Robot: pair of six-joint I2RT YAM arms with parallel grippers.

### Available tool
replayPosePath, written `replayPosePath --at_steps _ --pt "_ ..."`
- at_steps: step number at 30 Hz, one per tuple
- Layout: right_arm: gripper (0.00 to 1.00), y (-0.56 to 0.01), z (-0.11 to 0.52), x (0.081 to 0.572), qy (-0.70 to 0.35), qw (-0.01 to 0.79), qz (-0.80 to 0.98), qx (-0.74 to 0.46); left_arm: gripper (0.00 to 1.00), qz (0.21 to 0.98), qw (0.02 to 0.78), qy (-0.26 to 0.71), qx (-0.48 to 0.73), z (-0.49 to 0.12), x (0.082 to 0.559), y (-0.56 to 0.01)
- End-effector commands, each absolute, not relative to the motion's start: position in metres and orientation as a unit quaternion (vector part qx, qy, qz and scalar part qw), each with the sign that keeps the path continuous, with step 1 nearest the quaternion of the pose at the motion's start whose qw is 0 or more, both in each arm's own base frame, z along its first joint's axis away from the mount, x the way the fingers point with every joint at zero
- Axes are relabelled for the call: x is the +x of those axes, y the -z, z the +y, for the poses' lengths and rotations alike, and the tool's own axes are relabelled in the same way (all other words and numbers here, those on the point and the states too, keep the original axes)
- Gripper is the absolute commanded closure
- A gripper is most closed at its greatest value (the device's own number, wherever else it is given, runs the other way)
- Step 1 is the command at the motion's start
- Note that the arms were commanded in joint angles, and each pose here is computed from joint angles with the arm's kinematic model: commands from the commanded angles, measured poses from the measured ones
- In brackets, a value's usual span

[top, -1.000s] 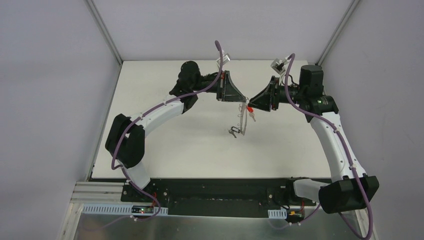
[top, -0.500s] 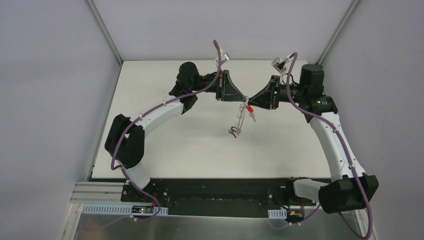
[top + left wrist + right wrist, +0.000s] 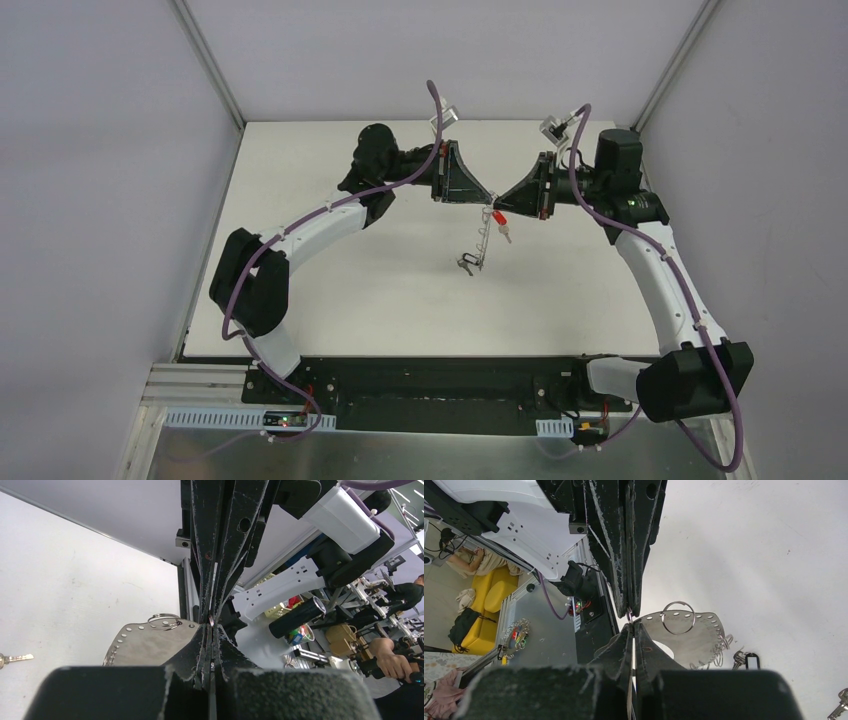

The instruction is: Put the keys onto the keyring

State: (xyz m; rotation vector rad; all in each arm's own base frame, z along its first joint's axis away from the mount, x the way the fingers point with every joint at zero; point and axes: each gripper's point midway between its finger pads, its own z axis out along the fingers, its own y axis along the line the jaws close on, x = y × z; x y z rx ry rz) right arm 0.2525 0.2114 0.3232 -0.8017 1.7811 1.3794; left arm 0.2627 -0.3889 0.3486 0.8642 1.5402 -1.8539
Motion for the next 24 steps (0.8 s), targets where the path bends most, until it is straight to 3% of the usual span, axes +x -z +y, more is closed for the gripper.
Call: replayPosePath --at_steps 1,3,13,24 --pt "1.0 -0.336 0.215 0.252 -0.519 0.39 0.677 -0.347 1.0 0.538 0.326 0.686 0.365 -0.38 0.247 -0.376" --pt "1.0 -0.329 0.216 0.252 -0.485 0.391 0.692 -0.365 1.0 0.547 0.329 0.67 0.378 -0.378 0.248 -0.37" --pt "1.0 -0.304 0.225 0.245 -0.403 0.372 0.723 -0.419 0.72 0.612 0.338 0.557 0.448 -0.365 0.254 -0.335" --pt "1.0 -0.3 0.231 0.248 -0.394 0.364 0.729 -0.426 0.72 0.603 0.338 0.522 0.5 -0.368 0.251 -0.319"
